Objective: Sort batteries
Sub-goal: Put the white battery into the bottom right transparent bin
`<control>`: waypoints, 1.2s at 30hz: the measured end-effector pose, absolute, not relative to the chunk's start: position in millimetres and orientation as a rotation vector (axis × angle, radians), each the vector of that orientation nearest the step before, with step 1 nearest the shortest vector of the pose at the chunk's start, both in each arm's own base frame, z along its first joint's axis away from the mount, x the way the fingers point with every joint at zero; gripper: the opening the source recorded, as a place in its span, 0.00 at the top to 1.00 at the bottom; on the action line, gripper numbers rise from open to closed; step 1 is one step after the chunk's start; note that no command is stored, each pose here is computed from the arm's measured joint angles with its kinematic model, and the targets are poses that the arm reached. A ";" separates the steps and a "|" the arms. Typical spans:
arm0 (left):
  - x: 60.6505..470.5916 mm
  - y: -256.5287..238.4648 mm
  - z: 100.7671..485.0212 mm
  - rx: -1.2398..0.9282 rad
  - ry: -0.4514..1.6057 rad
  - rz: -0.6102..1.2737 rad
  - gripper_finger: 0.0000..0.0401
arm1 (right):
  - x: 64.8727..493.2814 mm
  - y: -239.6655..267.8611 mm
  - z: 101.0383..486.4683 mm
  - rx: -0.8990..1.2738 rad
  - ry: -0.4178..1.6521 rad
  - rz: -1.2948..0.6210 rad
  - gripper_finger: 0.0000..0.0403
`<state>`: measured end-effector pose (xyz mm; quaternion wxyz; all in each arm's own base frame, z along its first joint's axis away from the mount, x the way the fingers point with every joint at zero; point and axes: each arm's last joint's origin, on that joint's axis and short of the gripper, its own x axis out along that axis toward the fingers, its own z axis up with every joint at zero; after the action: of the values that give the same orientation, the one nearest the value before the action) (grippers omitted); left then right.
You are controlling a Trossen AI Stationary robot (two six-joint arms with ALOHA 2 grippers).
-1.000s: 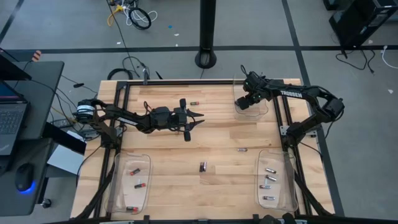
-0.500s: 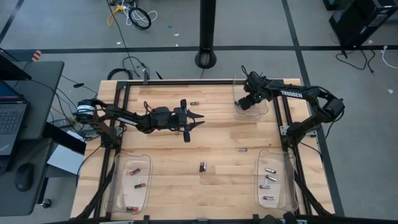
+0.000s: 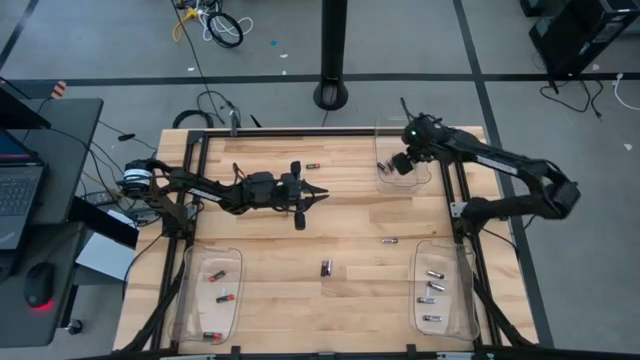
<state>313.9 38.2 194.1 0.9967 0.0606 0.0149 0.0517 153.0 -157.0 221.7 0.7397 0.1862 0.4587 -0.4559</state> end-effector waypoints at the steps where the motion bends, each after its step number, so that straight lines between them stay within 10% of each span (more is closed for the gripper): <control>1: 314.5 38.1 193.0 0.119 0.049 0.097 0.85 | 151.5 -150.8 228.1 0.395 0.985 -0.989 0.97; 17: 313.1 26.9 180.3 0.147 0.167 0.094 0.99 | 181.3 -23.1 257.6 0.266 0.859 -0.467 0.95; 36: 266.4 11.4 181.3 0.150 0.005 0.100 0.98 | 271.8 107.3 193.3 0.307 0.693 -0.103 0.82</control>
<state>266.4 11.4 181.3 0.9959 0.0751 0.0023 0.0497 271.8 107.3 193.3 0.9278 0.1497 0.3381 -0.0501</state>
